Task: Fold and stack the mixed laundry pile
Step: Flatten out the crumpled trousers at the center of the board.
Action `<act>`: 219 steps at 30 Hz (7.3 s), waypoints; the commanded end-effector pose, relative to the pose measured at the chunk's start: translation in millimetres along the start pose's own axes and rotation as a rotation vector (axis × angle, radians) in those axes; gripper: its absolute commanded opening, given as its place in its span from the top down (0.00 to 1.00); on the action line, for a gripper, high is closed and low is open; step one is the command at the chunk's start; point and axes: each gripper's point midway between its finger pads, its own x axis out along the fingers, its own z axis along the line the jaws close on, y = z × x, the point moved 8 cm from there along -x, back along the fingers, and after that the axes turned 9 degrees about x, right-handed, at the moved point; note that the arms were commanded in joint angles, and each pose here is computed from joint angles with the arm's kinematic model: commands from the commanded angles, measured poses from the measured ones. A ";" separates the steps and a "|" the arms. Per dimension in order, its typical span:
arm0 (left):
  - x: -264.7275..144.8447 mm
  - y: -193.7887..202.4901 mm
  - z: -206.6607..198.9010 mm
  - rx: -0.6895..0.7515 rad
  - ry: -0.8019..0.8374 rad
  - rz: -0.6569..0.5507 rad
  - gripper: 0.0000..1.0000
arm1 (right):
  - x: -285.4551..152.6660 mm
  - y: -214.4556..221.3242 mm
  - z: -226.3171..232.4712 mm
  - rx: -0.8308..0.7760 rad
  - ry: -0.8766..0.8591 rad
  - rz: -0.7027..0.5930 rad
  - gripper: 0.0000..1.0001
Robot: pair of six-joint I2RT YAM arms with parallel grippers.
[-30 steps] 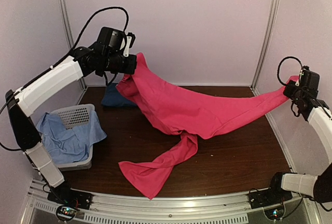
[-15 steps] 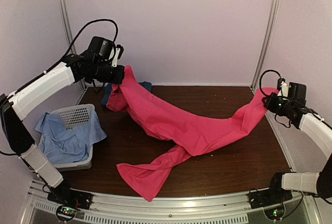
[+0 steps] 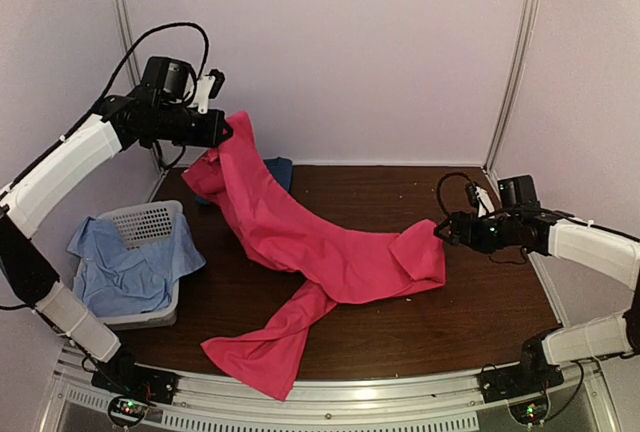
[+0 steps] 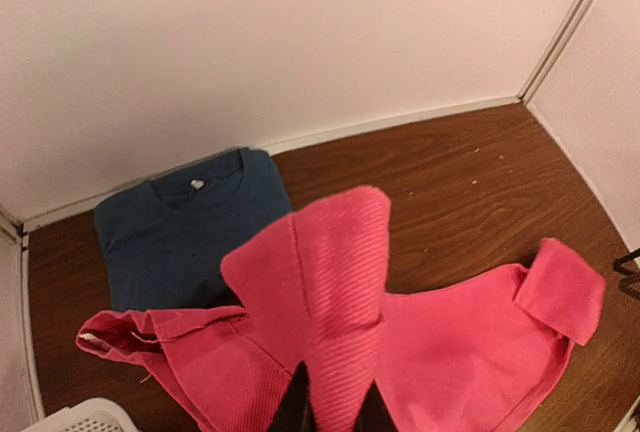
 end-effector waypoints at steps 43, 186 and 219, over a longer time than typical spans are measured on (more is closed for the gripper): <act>-86.3 -165.0 -26.6 0.044 0.215 -0.571 1.00 | 168.2 84.5 251.4 -0.679 -0.268 -0.669 0.00; 266.4 130.9 -124.5 0.445 0.626 0.418 0.78 | -36.7 -117.2 -0.4 -0.119 0.346 -0.437 0.00; 34.3 157.6 -225.9 0.740 0.644 0.181 0.49 | -21.5 -122.8 17.2 -0.210 0.155 -0.275 0.11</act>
